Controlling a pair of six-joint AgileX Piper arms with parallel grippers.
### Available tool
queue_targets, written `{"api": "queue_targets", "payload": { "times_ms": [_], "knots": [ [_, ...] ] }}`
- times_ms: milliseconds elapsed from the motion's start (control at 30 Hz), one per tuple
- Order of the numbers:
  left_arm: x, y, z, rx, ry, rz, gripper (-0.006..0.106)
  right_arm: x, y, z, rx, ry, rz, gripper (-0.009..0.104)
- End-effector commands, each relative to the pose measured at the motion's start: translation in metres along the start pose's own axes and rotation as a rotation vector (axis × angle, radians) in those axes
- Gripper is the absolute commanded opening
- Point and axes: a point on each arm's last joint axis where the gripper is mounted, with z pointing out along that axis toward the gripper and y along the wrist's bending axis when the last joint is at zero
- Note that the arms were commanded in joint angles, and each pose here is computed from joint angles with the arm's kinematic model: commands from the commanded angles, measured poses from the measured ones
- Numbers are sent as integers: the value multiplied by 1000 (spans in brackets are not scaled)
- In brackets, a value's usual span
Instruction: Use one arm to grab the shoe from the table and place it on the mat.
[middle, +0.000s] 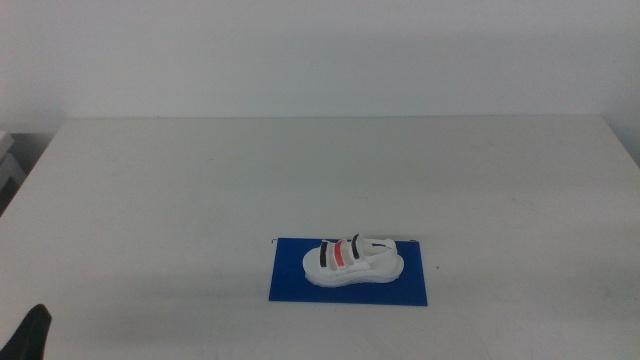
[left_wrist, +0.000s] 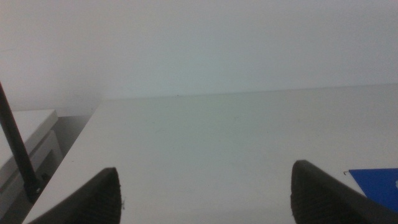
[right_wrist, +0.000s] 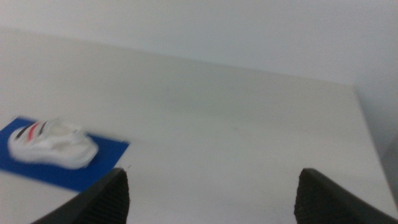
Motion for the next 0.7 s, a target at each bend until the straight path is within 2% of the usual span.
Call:
{"api": "queue_targets", "payload": {
  "times_ms": [0, 233, 667],
  "knots": [
    [-6, 0, -1, -1, -88, -14, 94, -6, -3, -7, 47, -131, 12, 76],
    [-6, 0, -1, -1, -86, -14, 94, 9, -3, -20, 59, -271, 20, 76],
    [-6, 0, -1, -1, -84, -14, 94, 51, -2, 4, 56, -127, 20, 76]
  ]
}}
